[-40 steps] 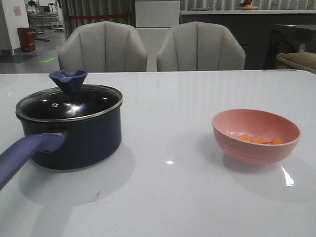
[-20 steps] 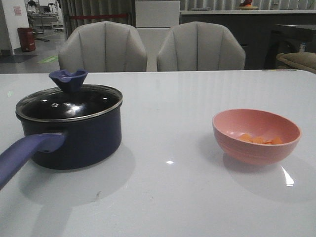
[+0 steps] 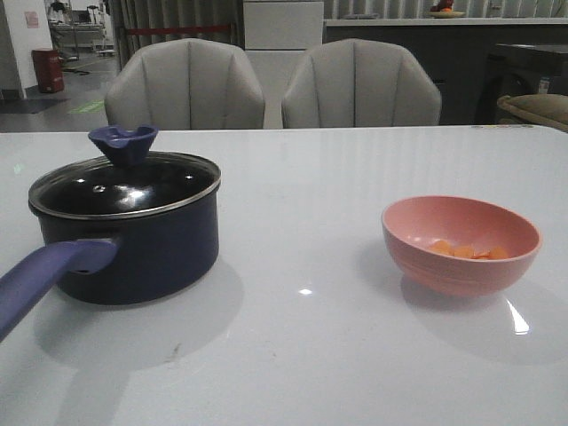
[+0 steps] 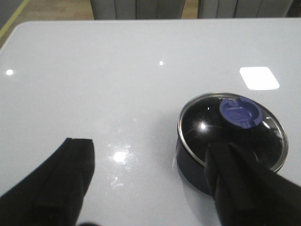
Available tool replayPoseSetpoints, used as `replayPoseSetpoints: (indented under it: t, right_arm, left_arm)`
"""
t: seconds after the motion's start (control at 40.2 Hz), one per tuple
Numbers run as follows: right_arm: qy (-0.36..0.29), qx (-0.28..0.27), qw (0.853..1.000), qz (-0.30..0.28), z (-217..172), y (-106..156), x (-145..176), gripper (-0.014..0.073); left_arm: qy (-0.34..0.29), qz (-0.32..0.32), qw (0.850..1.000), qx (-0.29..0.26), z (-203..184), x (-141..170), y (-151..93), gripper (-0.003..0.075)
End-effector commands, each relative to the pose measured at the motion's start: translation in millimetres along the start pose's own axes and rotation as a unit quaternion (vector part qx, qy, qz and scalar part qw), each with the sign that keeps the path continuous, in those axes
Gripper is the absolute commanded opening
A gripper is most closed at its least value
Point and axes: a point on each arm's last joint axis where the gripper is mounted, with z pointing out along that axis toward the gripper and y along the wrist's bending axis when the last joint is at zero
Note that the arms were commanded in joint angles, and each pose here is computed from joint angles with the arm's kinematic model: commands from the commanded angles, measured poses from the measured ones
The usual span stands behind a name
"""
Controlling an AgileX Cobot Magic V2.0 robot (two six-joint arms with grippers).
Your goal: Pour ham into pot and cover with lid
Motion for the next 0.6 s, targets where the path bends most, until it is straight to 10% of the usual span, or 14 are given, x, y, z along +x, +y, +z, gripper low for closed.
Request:
replayPoseSetpoints:
  t: [0.0,0.572]
  right_arm:
    - [-0.053,-0.002,0.999,-0.011,-2,1,-10,0.0148]
    - [-0.053,-0.002,0.999,-0.011,-2,1,-10,0.0148]
  left_arm:
    - [0.01,-0.013,1.0,0.005,10,-27,-2,0.0547]
    - [0.201,0.006,0.975,0.1,132,-71,-68,0.0553]
